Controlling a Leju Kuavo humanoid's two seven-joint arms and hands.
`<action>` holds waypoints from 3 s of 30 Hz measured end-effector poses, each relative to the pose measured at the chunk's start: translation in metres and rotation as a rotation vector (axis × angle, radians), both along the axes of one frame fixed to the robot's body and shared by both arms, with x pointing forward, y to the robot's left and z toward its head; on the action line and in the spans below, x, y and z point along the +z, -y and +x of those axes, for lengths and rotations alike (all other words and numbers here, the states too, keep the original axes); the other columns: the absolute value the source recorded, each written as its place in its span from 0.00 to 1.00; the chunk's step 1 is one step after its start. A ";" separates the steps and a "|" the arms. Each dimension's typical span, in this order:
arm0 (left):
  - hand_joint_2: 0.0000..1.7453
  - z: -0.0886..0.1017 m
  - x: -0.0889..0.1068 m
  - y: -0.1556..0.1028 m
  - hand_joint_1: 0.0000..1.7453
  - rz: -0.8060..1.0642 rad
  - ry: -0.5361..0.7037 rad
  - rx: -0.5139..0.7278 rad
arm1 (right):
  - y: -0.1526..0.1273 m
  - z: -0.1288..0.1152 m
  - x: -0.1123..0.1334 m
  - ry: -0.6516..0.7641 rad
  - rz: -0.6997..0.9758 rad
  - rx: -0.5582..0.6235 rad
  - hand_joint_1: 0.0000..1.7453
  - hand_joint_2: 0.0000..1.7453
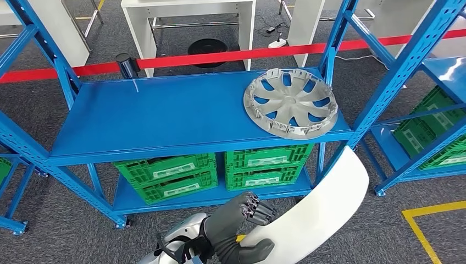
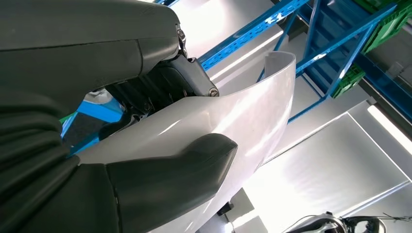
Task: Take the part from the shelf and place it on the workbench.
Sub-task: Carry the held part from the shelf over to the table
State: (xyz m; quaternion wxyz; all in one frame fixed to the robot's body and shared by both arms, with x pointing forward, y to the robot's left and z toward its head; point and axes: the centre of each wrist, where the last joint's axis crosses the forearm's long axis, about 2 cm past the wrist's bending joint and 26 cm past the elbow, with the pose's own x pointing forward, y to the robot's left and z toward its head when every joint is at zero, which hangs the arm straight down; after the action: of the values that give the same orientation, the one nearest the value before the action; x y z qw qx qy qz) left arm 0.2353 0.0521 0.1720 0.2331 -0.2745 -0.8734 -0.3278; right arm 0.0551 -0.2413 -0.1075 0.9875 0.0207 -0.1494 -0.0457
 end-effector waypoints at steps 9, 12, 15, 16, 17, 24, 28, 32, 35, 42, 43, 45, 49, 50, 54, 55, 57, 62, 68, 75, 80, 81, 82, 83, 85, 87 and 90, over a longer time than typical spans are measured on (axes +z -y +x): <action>1.00 0.001 0.003 0.002 1.00 0.001 0.006 -0.015 | 0.000 0.000 0.000 -0.020 0.001 0.003 0.00 0.00; 1.00 0.002 0.005 0.005 1.00 -0.005 0.010 -0.018 | -0.001 0.000 0.000 -0.026 0.002 0.004 0.00 0.00; 1.00 0.001 0.007 0.007 1.00 -0.007 0.013 -0.021 | -0.001 -0.001 0.000 -0.035 0.003 0.006 0.00 0.00; 1.00 0.001 0.006 0.007 1.00 -0.006 0.012 -0.021 | -0.001 -0.001 0.000 -0.037 0.003 0.007 0.00 0.00; 1.00 0.001 0.006 0.008 1.00 -0.004 0.012 -0.022 | -0.001 -0.002 0.000 -0.038 0.003 0.007 0.00 0.00; 1.00 0.001 0.006 0.009 1.00 0.005 0.024 -0.022 | -0.001 0.000 0.000 -0.034 0.003 0.007 0.00 0.00; 1.00 0.000 0.006 0.009 1.00 0.006 0.026 -0.022 | -0.002 0.000 0.000 -0.034 0.004 0.008 0.00 0.00; 1.00 0.000 0.005 0.008 1.00 0.011 0.024 -0.021 | -0.002 0.000 0.000 -0.034 0.003 0.013 0.00 0.00; 1.00 0.001 0.005 0.007 1.00 0.011 0.026 -0.021 | -0.002 0.000 0.000 -0.034 0.003 0.013 0.00 0.00; 1.00 0.000 0.008 0.009 1.00 0.007 0.035 -0.022 | -0.002 -0.001 0.000 -0.036 0.004 0.013 0.00 0.00; 1.00 0.000 0.008 0.010 1.00 0.006 0.036 -0.023 | -0.002 -0.001 0.000 -0.037 0.004 0.013 0.00 0.00; 1.00 0.000 0.008 0.010 1.00 0.004 0.035 -0.023 | -0.002 -0.001 0.000 -0.036 0.004 0.013 0.00 0.00; 1.00 0.000 0.008 0.010 1.00 0.006 0.035 -0.024 | -0.002 0.000 0.000 -0.035 0.004 0.014 0.00 0.00; 1.00 0.000 0.009 0.011 1.00 0.006 0.035 -0.024 | -0.002 0.000 0.000 -0.034 0.004 0.014 0.00 0.00; 1.00 0.000 0.012 0.013 1.00 -0.001 0.040 -0.029 | -0.001 0.004 0.001 -0.028 0.003 0.014 0.00 0.00; 1.00 0.000 0.013 0.014 1.00 -0.001 0.040 -0.030 | -0.002 0.004 0.001 -0.029 0.004 0.014 0.00 0.00; 1.00 0.000 0.013 0.014 1.00 -0.001 0.041 -0.031 | -0.002 0.005 0.001 -0.031 0.002 0.013 0.00 0.00; 1.00 -0.001 0.011 0.013 1.00 0.005 0.037 -0.032 | -0.004 0.004 0.001 -0.029 -0.002 0.008 0.00 0.00; 1.00 -0.001 0.010 0.013 1.00 0.008 0.034 -0.035 | -0.004 0.004 0.001 -0.029 -0.001 0.004 0.00 0.00; 1.00 -0.002 0.009 0.013 1.00 0.010 0.033 -0.036 | -0.004 0.000 0.000 -0.036 0.001 0.008 0.00 0.00; 1.00 -0.003 0.006 0.013 1.00 0.017 0.026 -0.033 | -0.004 0.000 0.000 -0.036 0.000 0.010 0.00 0.00; 1.00 -0.003 0.006 0.013 1.00 0.016 0.025 -0.033 | -0.004 0.000 0.000 -0.034 0.000 0.009 0.00 0.00; 1.00 -0.003 0.006 0.013 1.00 0.016 0.026 -0.033 | -0.004 0.001 0.001 -0.032 -0.001 0.009 0.00 0.00; 1.00 -0.004 0.006 0.013 1.00 0.015 0.026 -0.033 | -0.003 0.002 0.001 -0.030 -0.001 0.008 0.00 0.00; 1.00 -0.004 0.006 0.013 1.00 0.015 0.027 -0.033 | -0.003 0.003 0.001 -0.029 -0.001 0.007 0.00 0.00; 1.00 -0.004 0.005 0.013 1.00 0.016 0.027 -0.033 | -0.004 0.003 0.001 -0.031 -0.001 0.006 0.00 0.00; 1.00 -0.004 0.005 0.013 1.00 0.017 0.026 -0.031 | -0.003 0.003 0.001 -0.031 -0.012 0.008 0.00 0.00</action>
State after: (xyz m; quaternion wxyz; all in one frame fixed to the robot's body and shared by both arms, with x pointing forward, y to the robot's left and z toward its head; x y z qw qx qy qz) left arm 0.2315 0.0395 0.1767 0.2188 -0.2816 -0.8692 -0.3425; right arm 0.0579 -0.2379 -0.1068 0.9900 0.0148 -0.1341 -0.0413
